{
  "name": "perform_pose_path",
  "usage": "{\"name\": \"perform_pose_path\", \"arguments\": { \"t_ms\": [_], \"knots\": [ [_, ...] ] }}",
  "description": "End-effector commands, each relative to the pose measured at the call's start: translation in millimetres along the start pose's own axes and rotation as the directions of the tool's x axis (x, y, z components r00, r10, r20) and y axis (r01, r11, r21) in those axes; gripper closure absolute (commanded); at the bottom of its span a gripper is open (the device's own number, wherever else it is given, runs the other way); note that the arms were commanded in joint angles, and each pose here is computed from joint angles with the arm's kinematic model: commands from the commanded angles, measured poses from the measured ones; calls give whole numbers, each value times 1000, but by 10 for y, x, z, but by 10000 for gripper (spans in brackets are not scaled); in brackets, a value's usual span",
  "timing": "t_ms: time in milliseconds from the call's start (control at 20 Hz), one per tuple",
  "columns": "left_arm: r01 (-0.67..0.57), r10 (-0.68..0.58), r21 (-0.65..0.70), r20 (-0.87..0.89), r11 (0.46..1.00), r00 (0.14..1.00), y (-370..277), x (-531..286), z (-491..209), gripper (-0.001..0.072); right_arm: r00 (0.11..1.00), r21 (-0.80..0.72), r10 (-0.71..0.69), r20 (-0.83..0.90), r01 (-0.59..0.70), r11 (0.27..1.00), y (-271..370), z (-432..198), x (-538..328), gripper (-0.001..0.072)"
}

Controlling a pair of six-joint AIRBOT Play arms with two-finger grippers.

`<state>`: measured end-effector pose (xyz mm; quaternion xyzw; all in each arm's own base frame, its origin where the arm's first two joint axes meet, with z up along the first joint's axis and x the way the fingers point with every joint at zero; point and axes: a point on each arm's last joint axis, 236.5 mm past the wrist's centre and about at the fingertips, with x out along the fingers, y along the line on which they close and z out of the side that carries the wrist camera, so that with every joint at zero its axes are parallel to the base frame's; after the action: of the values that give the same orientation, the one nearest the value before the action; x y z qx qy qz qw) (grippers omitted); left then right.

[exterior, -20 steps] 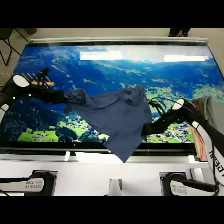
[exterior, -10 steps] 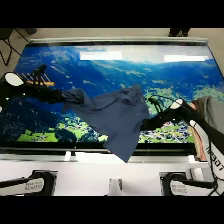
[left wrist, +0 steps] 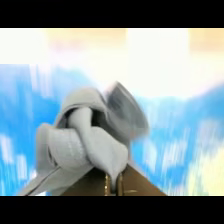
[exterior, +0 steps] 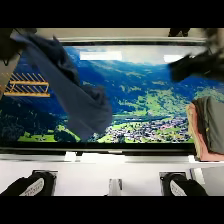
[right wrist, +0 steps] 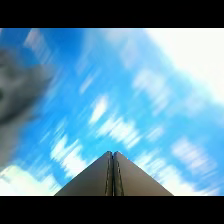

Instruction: Fold the shirts.

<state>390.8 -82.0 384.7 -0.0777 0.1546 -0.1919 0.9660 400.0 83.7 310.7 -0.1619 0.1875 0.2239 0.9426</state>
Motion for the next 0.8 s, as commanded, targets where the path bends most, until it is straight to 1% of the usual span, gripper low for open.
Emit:
{"name": "perform_pose_path", "arguments": {
  "t_ms": [0,100,150,200,250,300,400,450,500,600,650,750],
  "knots": [
    [25,-27,12,365,1000,931,-511,-1024,1042,672,919,-52,-278,278,304,951,-260,987,-1451,688],
    [90,-81,-7,377,996,923,-650,-1051,1072,671,945,-69,-246,216,266,961,-112,824,-1535,676],
    [131,-116,-15,364,991,924,-724,-978,1049,671,957,-75,-228,178,244,967,-56,729,-1532,577],
    [168,-152,-18,340,986,928,-804,-870,1001,671,966,-78,-215,145,228,970,-30,651,-1505,497],
    [218,-203,-19,298,976,933,-939,-704,903,671,969,-83,-219,111,228,970,-48,576,-1474,463],
    [269,-258,-11,240,963,936,-1098,-516,759,671,969,-89,-233,82,240,967,-94,510,-1452,463],
    [379,-378,-40,48,924,925,-1493,-46,212,671,963,-86,-263,52,266,960,-167,441,-1461,447],
    [430,-434,-71,-75,900,898,-1725,213,-202,671,960,-78,-275,46,278,957,-198,427,-1467,421],
    [466,-477,-105,-186,879,859,-1949,438,-635,671,958,-81,-285,41,288,954,-222,414,-1472,421],
    [501,-528,-179,-403,846,748,-2388,816,-1676,671,957,-83,-288,33,290,953,-228,396,-1475,421],
    [498,-527,-206,-505,842,683,-2558,953,-2252,671,959,-83,-282,20,283,956,-214,365,-1470,421],
    [471,-499,-237,-649,850,574,-2755,1134,-3228,667,965,-83,-263,-24,260,962,-173,262,-1448,421]
  ]
}}
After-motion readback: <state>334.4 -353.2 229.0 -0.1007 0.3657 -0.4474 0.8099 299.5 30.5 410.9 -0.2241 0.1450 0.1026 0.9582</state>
